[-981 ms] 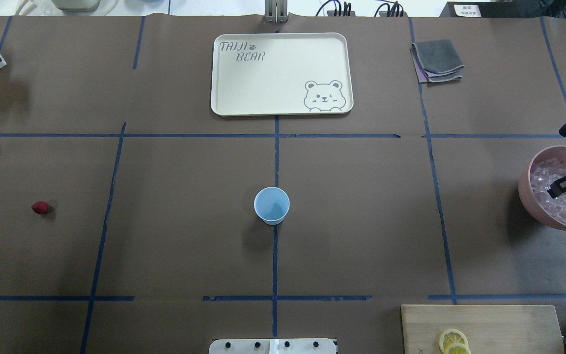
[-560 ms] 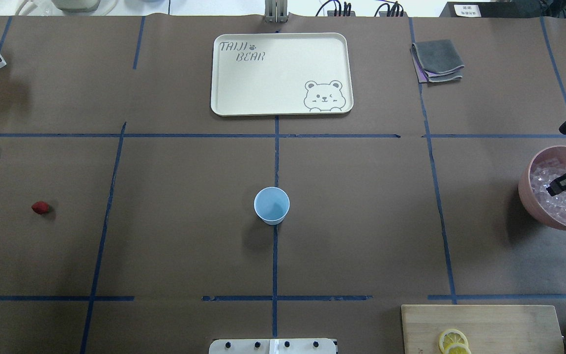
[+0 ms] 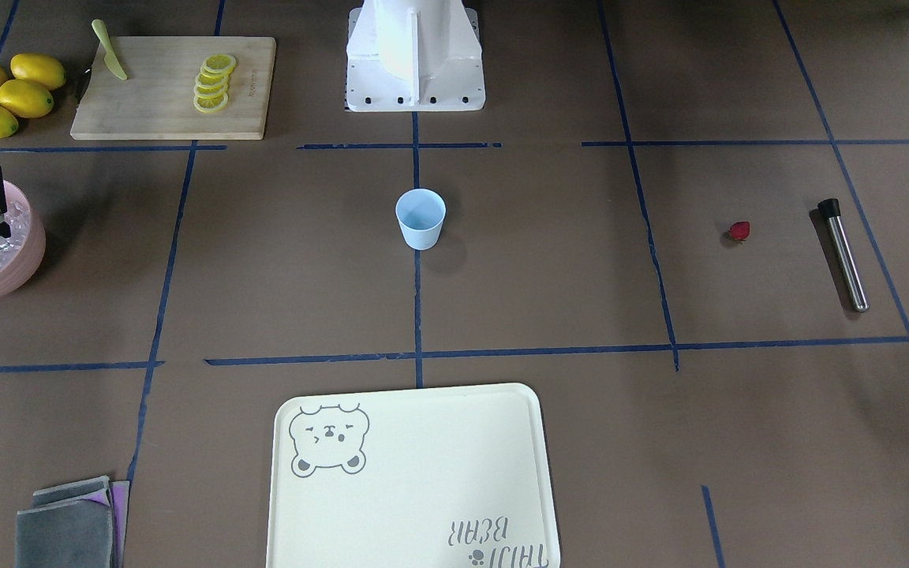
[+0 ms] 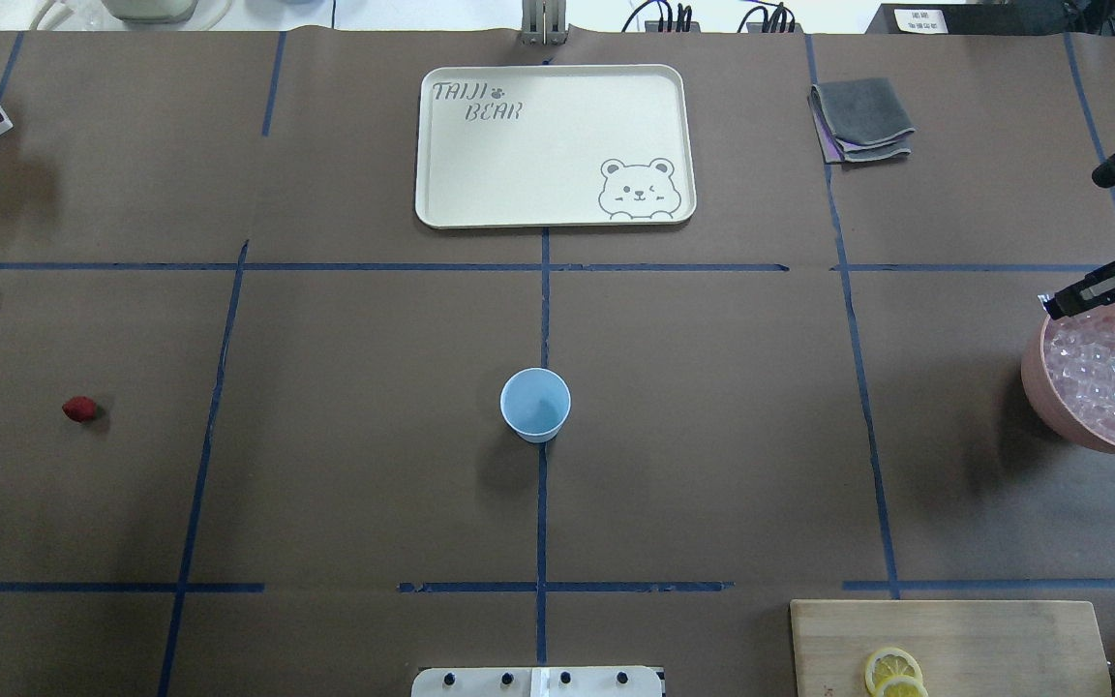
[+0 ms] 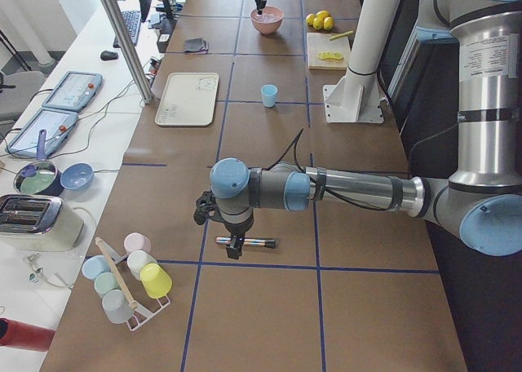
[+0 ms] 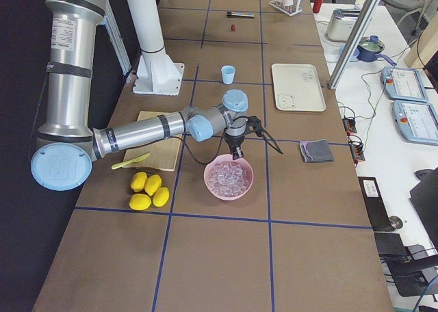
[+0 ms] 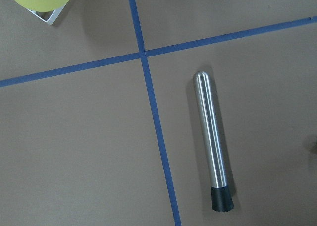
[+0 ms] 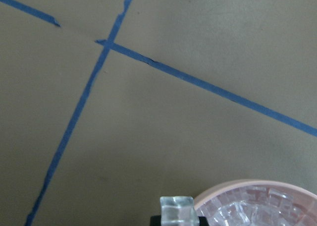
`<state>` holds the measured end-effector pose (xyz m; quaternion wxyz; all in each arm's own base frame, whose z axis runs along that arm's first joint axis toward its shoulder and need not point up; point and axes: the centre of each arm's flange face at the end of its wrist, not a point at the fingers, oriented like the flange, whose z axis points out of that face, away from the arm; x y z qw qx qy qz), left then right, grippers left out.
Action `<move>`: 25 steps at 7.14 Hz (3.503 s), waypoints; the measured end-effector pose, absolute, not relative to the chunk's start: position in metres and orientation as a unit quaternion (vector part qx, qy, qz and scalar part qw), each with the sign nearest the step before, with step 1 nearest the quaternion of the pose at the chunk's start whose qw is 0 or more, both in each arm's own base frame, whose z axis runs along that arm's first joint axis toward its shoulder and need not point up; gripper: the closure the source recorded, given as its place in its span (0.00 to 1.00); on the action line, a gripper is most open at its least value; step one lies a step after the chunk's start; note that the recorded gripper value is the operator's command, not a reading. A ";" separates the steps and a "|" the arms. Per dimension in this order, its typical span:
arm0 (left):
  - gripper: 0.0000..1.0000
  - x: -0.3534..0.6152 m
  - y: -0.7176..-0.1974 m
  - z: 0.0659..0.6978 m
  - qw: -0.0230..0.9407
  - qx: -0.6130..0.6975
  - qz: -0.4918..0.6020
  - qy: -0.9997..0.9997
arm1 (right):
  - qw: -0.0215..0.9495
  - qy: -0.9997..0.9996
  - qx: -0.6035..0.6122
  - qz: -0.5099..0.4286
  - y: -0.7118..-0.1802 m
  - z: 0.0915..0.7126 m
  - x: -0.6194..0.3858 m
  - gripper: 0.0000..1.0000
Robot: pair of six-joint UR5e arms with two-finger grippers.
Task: Mash ice and strawberries in cup
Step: 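Carry the ice cube with the right gripper over the light-blue cup, then open the right gripper to drop the ice cube into the cup, then move the right gripper back over the pink ice bowl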
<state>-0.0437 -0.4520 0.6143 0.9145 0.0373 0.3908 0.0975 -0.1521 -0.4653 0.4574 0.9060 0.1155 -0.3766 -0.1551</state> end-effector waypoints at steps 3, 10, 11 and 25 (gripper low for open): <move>0.00 -0.044 -0.453 0.613 0.915 0.039 0.098 0.391 | 0.904 -0.400 0.100 -0.113 -0.481 0.359 -0.213 1.00; 0.00 -0.044 -0.458 0.608 0.914 0.044 0.100 0.390 | 0.915 -0.396 0.071 -0.016 -0.393 0.162 -0.487 1.00; 0.00 -0.044 -0.458 0.608 0.914 0.044 0.100 0.390 | 0.919 -0.388 0.066 -0.003 -0.388 0.142 -0.532 1.00; 0.00 -0.044 -0.455 0.610 0.914 0.042 0.100 0.390 | 0.927 -0.367 0.077 -0.005 -0.461 0.210 -0.428 0.01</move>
